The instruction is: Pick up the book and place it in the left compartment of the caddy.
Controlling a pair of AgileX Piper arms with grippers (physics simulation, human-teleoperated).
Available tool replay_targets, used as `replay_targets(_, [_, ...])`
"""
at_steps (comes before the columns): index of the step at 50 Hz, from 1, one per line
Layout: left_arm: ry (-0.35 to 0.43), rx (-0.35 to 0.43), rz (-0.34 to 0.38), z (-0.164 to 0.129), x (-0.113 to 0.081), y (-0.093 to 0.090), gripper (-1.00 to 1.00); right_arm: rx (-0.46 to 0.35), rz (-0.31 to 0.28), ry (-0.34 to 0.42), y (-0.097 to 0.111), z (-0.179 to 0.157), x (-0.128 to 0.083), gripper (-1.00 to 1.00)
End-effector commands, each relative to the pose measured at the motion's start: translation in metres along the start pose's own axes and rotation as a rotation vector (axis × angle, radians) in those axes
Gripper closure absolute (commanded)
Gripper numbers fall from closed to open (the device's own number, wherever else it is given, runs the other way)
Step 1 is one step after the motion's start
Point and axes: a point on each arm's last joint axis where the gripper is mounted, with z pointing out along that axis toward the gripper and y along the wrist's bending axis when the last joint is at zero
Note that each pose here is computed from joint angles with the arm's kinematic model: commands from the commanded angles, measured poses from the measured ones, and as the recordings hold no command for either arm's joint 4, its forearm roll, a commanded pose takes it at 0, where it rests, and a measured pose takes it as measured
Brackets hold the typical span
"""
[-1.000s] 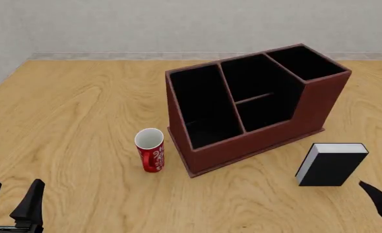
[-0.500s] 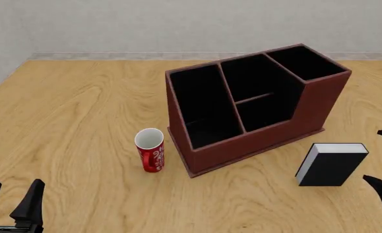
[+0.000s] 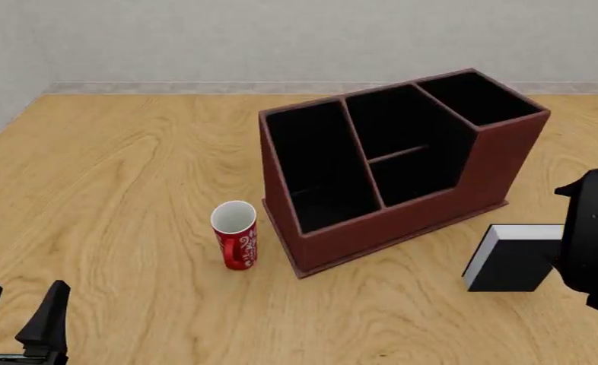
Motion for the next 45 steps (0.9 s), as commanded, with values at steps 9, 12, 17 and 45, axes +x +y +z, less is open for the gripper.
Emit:
replay_targets(9, [0.000, 0.000, 0.000, 0.000, 0.000, 0.000, -1.00, -0.063, -0.025, 0.005, -0.001, 0.042, -0.002, -1.00])
replay_targets(12, [0.000, 0.000, 0.000, 0.000, 0.000, 0.000, -1.00, -0.073, -0.027, 0.000, 0.000, 0.049, -0.003, -1.00])
replay_targets(17, [0.000, 0.000, 0.000, 0.000, 0.000, 0.000, -1.00, -0.090, -0.028, 0.002, 0.003, 0.058, -0.003, -1.00])
replay_targets(45, [0.000, 0.000, 0.000, 0.000, 0.000, 0.000, -1.00, -0.144, -0.012, 0.024, 0.014, 0.090, 0.002, -1.00])
